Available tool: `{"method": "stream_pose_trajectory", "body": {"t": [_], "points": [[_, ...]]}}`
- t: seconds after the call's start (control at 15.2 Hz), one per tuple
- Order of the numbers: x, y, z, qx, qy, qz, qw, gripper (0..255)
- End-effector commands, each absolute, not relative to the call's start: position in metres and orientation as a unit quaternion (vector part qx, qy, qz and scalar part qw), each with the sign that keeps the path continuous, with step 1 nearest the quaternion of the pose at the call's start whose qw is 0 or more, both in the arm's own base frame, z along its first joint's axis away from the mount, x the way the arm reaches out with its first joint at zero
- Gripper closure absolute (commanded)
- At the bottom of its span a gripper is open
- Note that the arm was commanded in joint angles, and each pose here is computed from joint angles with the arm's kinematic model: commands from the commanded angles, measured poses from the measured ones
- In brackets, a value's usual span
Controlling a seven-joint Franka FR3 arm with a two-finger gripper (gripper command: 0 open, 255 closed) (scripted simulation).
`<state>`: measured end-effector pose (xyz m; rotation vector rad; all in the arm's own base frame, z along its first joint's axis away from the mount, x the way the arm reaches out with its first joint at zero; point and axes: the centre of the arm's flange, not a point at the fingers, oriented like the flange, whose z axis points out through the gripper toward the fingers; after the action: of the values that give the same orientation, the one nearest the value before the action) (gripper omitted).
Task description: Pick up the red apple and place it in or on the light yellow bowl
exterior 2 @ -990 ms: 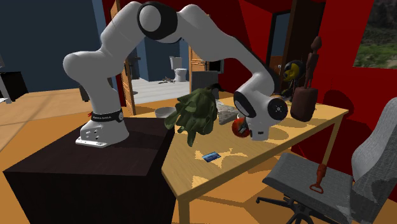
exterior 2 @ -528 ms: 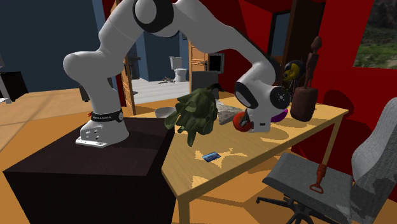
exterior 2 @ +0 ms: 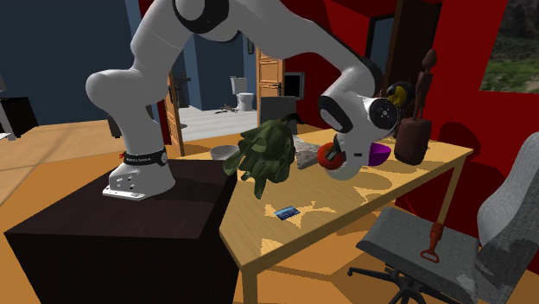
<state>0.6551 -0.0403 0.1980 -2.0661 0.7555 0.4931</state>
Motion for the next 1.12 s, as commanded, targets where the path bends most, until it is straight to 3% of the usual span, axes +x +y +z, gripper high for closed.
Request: {"method": "stream_pose_trajectory", "body": {"t": [0.0, 1.06], "points": [[0.655, -0.04, 0.21, -0.828, 0.303, 0.198, 0.429, 255], [0.764, 0.091, 0.241, -0.828, 0.303, 0.198, 0.429, 255]]}}
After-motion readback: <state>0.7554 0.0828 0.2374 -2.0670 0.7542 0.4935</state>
